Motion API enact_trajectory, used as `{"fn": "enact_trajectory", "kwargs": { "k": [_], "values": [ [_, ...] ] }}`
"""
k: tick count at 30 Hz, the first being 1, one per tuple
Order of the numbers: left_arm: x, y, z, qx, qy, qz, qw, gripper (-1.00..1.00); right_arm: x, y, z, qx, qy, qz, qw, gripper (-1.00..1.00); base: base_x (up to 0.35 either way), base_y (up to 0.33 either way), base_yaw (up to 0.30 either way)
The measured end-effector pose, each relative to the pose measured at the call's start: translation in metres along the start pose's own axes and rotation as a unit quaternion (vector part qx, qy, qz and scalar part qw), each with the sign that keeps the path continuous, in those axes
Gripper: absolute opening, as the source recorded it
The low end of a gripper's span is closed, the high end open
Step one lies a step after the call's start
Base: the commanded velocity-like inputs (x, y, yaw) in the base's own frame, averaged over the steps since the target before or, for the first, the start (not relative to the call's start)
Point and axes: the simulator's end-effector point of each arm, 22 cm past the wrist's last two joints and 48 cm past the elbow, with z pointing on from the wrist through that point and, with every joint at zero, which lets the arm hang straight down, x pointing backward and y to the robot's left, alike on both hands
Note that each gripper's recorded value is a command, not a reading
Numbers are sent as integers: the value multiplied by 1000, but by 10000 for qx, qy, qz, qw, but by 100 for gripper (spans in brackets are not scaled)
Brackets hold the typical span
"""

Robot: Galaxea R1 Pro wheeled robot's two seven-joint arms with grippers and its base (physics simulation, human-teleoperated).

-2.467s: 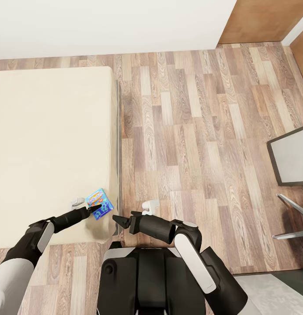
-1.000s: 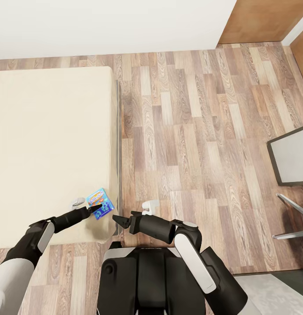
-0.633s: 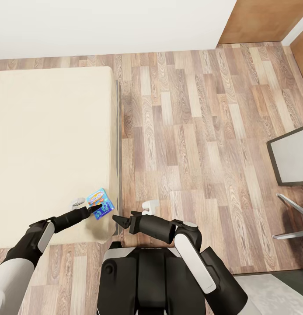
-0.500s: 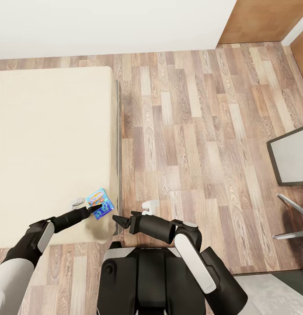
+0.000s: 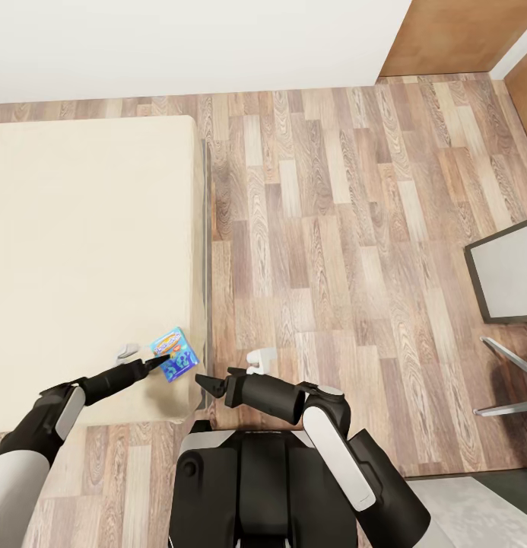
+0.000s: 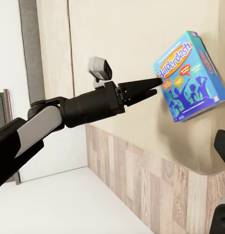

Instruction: Put all the toys in the child's room - the three board games (two on the bed and one on the table), the two jigsaw puzzles on the table, and the tennis ball on the table - inside the toy box on the table in the child's room.

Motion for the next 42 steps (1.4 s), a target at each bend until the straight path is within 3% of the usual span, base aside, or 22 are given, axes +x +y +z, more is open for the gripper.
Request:
{"fn": "enact_trajectory", "kwargs": {
  "k": [16,26,33,42],
  "values": [
    [-23,38,-36,-339,-111,46,9994,100,-5,-4,-3,14,-68,48,10000,100,0,0,0],
    [-27,32,-60,78,78,-74,9999,100,-16,-14,-8,90,-207,140,9996,100,0,0,0],
    [-15,41,-75,89,219,-192,9995,100,-16,-14,-8,100,-210,145,9996,100,0,0,0],
    [-13,41,-80,133,286,-271,9991,100,-16,-16,-9,120,-207,147,9996,100,0,0,0]
  ]
}}
